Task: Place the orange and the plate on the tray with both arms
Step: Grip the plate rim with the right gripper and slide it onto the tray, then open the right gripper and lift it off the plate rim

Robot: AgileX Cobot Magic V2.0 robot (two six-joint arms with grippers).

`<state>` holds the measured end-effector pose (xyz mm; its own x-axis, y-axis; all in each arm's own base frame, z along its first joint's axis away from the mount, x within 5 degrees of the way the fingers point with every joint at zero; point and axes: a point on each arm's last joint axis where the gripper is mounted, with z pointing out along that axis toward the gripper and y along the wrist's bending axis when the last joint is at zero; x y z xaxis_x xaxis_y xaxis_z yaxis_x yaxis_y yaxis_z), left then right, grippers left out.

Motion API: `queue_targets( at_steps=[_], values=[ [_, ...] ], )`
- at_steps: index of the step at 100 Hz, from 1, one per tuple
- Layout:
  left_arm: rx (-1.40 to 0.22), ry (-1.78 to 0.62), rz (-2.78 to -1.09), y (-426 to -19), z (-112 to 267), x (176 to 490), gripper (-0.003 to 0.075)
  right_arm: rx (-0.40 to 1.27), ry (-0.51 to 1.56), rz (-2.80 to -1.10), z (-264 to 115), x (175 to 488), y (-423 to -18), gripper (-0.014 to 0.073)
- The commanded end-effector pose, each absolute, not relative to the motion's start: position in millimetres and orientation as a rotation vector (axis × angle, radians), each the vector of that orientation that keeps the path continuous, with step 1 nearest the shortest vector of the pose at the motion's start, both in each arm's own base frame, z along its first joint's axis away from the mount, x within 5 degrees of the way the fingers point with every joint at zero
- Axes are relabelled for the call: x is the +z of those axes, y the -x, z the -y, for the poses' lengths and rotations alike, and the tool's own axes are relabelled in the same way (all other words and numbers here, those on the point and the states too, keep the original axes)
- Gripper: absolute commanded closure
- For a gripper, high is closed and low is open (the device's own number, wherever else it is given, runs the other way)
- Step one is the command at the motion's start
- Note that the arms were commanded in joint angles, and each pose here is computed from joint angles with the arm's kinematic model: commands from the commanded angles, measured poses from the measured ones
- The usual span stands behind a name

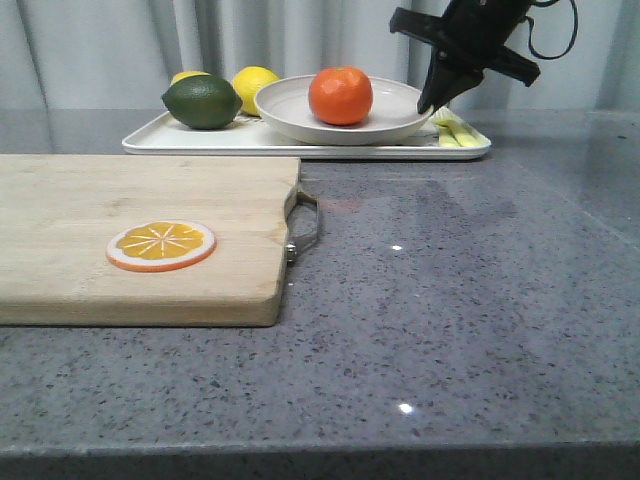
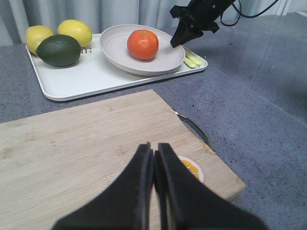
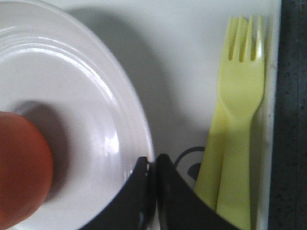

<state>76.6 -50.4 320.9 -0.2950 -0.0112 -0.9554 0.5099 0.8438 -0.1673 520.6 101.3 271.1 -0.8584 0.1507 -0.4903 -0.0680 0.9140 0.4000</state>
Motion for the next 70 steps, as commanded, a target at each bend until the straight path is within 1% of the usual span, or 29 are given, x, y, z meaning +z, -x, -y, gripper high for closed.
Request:
queue_targets(
  at_steps=[1, 9, 27, 34, 41, 48, 53, 70],
  values=[
    [-0.548, -0.332, -1.717, -78.6, 49.3, 336.7, 0.0739, 0.612, -0.061, -2.402, -101.1, 316.4, -514.1, 0.0653],
    [-0.548, -0.332, -1.716, -78.7, 49.2, 336.8, 0.0739, 0.611, -0.064, -2.414, -101.4, 309.8, -516.4, 0.0653],
    [-0.548, -0.332, -1.716, -78.7, 49.2, 336.8, 0.0739, 0.611, -0.072, -2.387, -101.3, 310.4, -519.0, 0.0643],
    [-0.548, -0.332, -1.716, -78.7, 49.2, 336.8, 0.0739, 0.611, -0.073, -2.386, -101.3, 309.9, -519.3, 0.0590],
    [-0.548, -0.332, -1.716, -78.7, 49.2, 336.8, 0.0739, 0.612, -0.072, -2.391, -101.4, 309.1, -519.2, 0.0489],
    [-0.548, -0.332, -1.716, -78.7, 49.2, 336.8, 0.0739, 0.617, -0.072, -2.395, -101.7, 308.9, -518.9, 0.0414],
    [-0.548, -0.332, -1.716, -78.7, 49.2, 336.8, 0.0739, 0.622, -0.069, -2.402, -102.0, 309.9, -517.7, 0.0393],
    [-0.548, -0.332, -1.716, -78.7, 49.2, 336.8, 0.0739, 0.625, -0.046, -2.411, -102.0, 321.2, -511.8, 0.0391]
  ],
)
